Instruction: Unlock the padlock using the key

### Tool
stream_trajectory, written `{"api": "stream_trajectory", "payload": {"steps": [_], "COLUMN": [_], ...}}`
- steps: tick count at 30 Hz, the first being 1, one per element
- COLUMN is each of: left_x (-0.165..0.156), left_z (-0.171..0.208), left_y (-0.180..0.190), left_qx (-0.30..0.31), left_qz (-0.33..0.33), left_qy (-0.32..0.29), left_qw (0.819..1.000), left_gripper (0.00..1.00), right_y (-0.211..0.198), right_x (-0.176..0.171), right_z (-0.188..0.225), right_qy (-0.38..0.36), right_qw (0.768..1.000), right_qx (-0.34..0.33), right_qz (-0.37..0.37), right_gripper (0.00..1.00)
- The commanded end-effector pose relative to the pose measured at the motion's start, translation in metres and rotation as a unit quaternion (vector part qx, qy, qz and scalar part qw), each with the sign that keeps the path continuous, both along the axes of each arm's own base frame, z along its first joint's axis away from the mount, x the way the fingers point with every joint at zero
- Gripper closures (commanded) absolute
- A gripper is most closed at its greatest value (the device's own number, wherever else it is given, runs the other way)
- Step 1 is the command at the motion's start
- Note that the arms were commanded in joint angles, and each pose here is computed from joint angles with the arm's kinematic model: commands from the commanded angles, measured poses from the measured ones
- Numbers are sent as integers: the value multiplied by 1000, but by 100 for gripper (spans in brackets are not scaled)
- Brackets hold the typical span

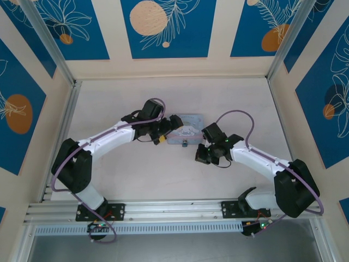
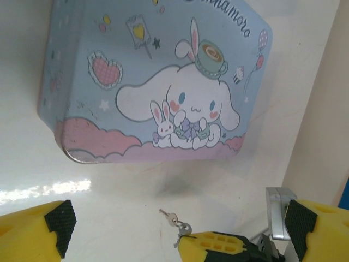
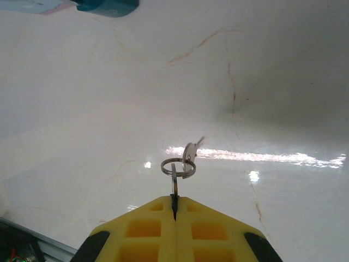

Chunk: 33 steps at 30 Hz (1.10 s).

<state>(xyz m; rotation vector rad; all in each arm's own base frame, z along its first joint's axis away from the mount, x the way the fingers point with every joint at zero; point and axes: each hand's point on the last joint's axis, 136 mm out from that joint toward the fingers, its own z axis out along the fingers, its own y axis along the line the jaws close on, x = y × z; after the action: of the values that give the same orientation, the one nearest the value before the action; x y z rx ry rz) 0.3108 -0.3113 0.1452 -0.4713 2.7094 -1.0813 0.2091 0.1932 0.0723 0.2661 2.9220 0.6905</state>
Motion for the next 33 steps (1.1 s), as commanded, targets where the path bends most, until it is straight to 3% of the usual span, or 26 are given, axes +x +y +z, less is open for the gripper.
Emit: {"api": "stream_trajectory", "payload": {"steps": [1,13,19,28,33], "left_x": [-9,-9,-5,3,7], "left_z": [-9,-3,0,3,7], "left_y": [-13,-30,-41,-59,-64], "left_qx": [-47,-131,-164,-206,-223], "left_qz": [28,106,111,111,112], "left_qy": [62,140,157,165,159], "left_qw": [997,976,968,958,955], "left_gripper": [0,1,4,11,22], "right_y": [11,35,50,65,67], "right_x": [8,38,55,69,70], "right_z": [29,99,122,129,122], "right_qy": [-15,-78,-99,-105,-98], "right_qw": [999,993,989,986,986], "right_qx": [33,89,112,132,133], "right_qz": [2,8,12,11,6], "right_gripper": [100,100,100,100,100]}}
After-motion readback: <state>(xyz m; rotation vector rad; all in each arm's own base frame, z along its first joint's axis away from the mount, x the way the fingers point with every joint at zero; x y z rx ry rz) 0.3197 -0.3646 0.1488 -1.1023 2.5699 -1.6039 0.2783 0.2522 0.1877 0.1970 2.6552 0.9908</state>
